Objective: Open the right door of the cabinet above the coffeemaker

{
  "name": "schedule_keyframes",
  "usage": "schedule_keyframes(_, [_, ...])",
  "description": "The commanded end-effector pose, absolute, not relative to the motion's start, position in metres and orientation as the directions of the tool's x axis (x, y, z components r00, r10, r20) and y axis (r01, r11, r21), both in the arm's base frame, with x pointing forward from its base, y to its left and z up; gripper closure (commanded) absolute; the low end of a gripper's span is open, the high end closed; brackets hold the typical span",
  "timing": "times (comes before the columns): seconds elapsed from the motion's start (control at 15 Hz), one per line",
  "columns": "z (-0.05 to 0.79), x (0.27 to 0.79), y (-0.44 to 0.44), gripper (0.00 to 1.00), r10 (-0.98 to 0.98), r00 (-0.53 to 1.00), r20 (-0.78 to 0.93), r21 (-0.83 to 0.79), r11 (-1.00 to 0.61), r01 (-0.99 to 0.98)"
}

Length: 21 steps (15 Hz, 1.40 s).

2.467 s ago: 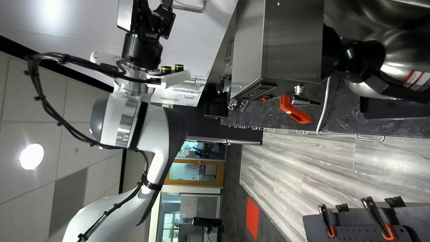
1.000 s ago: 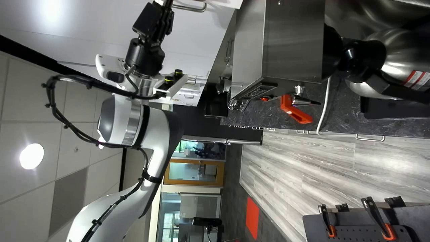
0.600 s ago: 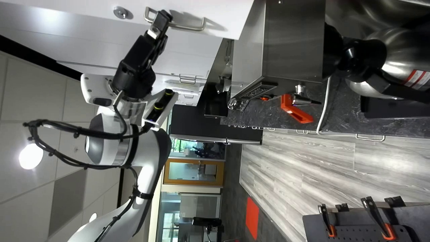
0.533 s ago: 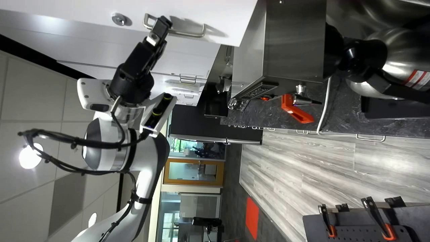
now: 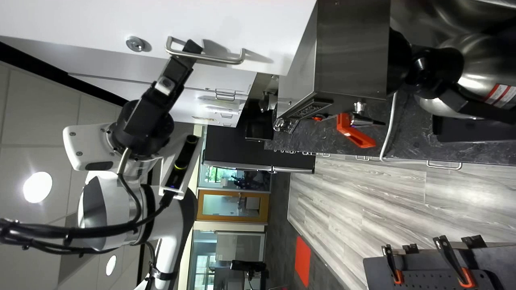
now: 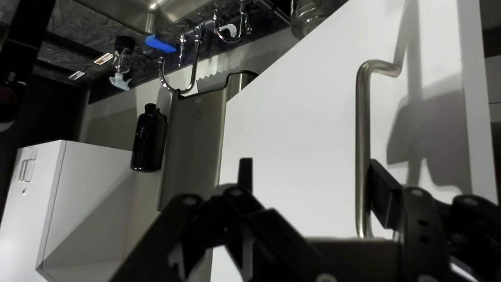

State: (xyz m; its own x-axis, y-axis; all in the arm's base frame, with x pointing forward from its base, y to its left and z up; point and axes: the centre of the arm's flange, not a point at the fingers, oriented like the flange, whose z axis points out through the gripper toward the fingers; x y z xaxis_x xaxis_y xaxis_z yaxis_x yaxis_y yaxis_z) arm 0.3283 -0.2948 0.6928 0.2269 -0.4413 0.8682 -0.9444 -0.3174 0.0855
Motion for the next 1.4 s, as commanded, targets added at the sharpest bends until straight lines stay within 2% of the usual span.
schedule_keyframes(0.0, [0.701, 0.252, -0.327, 0.01, -0.489, 0.237, 0.84, 0.153, -0.205, -0.967])
schedule_keyframes(0.27, [0.705, 0.222, -0.338, 0.0, -0.48, 0.261, 0.837, 0.152, -0.253, -0.955])
schedule_keyframes(0.47, [0.705, 0.22, -0.332, 0.0, -0.443, 0.297, 0.846, 0.169, -0.307, -0.937])
schedule_keyframes(1.0, [0.709, 0.271, -0.268, 0.0, -0.338, 0.354, 0.872, 0.229, -0.359, -0.905])
schedule_keyframes(1.33, [0.719, 0.282, -0.238, 0.0, -0.149, 0.504, 0.851, 0.398, -0.442, -0.804])
